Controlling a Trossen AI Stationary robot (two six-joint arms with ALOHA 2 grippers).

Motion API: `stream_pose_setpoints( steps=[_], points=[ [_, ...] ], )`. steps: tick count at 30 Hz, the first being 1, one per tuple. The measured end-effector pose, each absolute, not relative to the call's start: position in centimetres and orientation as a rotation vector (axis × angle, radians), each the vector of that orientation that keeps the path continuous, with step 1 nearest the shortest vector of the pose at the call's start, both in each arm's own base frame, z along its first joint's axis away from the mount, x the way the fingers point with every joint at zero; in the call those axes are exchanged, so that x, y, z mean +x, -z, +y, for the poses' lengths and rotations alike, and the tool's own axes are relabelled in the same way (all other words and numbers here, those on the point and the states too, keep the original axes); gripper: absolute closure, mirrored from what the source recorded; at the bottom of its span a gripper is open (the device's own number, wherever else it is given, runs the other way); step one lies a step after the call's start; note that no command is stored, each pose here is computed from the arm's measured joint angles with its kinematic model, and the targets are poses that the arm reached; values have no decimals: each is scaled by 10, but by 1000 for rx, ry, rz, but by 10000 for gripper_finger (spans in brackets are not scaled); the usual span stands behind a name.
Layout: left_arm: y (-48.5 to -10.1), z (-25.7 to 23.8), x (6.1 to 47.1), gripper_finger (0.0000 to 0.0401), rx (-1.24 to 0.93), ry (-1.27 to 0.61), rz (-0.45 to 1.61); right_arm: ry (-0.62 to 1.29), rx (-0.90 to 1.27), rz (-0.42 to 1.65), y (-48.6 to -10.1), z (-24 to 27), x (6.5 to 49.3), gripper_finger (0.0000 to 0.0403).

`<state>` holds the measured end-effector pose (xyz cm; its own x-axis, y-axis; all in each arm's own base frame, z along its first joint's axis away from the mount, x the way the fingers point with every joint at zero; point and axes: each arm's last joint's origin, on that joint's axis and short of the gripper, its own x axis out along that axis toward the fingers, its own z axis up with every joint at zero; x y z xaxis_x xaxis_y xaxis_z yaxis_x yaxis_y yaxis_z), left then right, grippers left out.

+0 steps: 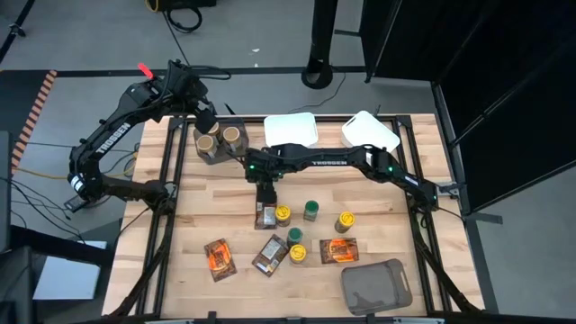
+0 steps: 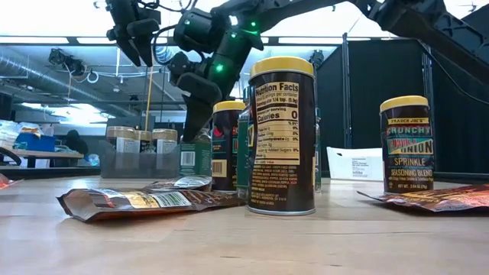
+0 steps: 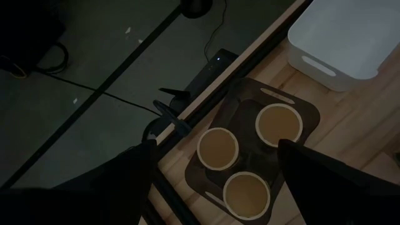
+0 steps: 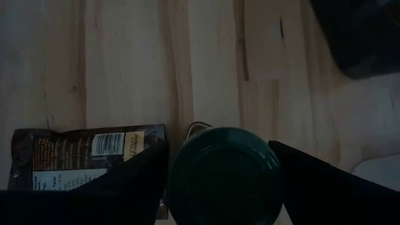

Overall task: Sort spices by type
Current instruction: Put the green seasoning bottle into the right white bin

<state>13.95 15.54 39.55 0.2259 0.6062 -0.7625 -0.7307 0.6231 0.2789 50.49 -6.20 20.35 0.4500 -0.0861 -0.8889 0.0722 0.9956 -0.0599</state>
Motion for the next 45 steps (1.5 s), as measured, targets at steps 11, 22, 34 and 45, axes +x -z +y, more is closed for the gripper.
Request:
stream_pose_setpoints(
  steps=[11,22,34,45],
  points=[
    [-396,155,139,64,-148,-926,975,111,30,1124,-188,-59,501,194],
    [-396,155,139,64,-148,-927,975,181,41,1106,-211,-72,491,195],
    [-396,155,140,64,-148,-926,975,246,94,1070,-277,-111,451,195],
    [-396,155,140,64,-150,-927,974,540,98,1115,-354,-182,356,195]
  ],
)
